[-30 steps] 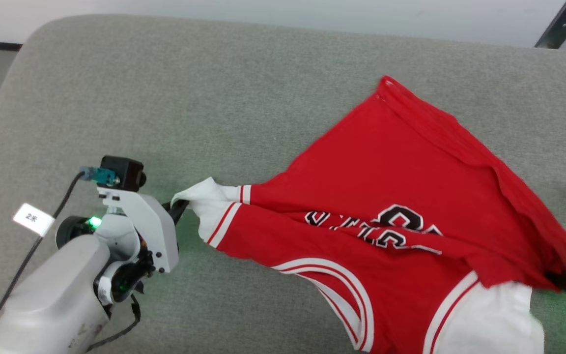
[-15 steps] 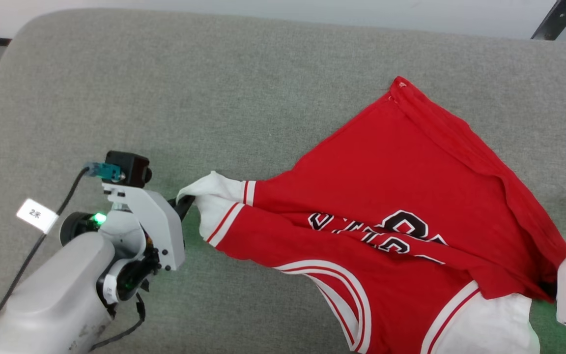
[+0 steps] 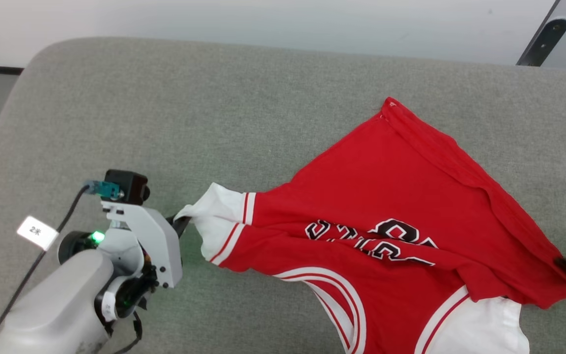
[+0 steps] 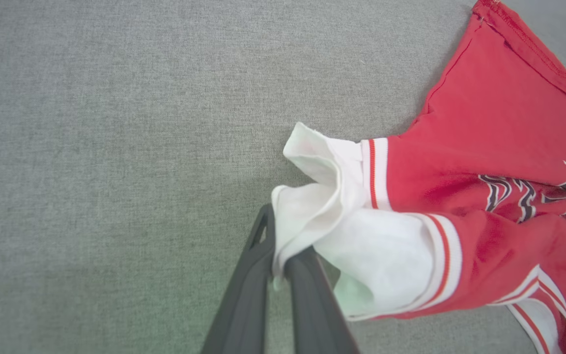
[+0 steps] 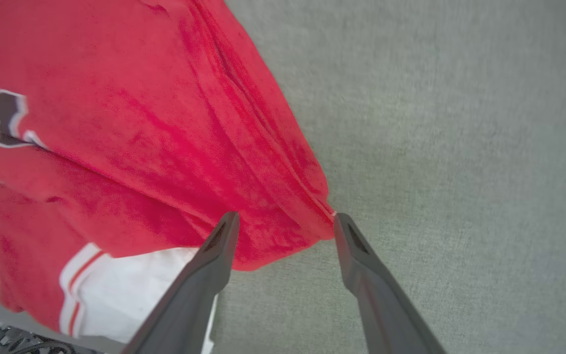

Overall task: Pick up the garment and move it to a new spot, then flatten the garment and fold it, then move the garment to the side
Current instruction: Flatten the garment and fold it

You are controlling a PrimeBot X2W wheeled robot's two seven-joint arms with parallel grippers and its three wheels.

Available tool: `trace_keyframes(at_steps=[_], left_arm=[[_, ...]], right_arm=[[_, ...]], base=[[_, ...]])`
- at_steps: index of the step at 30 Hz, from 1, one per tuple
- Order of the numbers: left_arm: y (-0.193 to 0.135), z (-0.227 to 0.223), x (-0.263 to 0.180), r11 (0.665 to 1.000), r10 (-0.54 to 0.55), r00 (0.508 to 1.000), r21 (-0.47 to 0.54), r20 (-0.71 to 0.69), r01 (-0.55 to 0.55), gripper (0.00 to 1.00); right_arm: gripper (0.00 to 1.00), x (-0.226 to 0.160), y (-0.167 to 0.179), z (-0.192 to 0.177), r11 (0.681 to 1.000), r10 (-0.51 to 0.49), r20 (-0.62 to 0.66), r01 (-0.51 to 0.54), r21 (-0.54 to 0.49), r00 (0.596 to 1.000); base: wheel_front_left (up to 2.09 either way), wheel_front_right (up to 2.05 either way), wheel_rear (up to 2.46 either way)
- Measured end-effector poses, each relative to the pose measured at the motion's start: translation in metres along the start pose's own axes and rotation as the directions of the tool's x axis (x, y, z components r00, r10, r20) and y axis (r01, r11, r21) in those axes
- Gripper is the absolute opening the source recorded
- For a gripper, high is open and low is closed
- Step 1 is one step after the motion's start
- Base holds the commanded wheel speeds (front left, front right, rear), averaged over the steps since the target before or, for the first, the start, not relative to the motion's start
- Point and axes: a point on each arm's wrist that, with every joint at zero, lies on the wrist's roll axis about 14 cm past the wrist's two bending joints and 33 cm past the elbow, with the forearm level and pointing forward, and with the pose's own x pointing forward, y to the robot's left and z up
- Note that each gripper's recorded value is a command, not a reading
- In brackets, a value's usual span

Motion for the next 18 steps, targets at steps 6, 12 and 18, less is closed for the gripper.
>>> trace_keyframes(at_steps=[6,12,18], left_arm=[[-0.003,0.002,-0.006,1.0,-0.004,1.0,-0.006,0.018,0.004,0.0],[-0.006,0.009,-0.004,1.0,-0.01,0.999,-0.01,0.038,0.01,0.0],[-0.01,0.014,0.003,1.0,-0.027,0.998,-0.014,0.051,0.027,0.0]], right_arm=[[1.0,-0.047,0.032,0.083,0.995,0.078,0.42,-0.041,-0.096,0.904],[1.0,-0.059,0.067,0.161,0.975,0.16,0.702,0.001,-0.223,0.694],[1.0,-0.009,0.093,0.198,0.959,0.214,0.683,-0.016,-0.285,0.698]], base=[[0.0,0.0,0.0],[0.0,0.0,0.0],[0.0,0.0,0.0]])
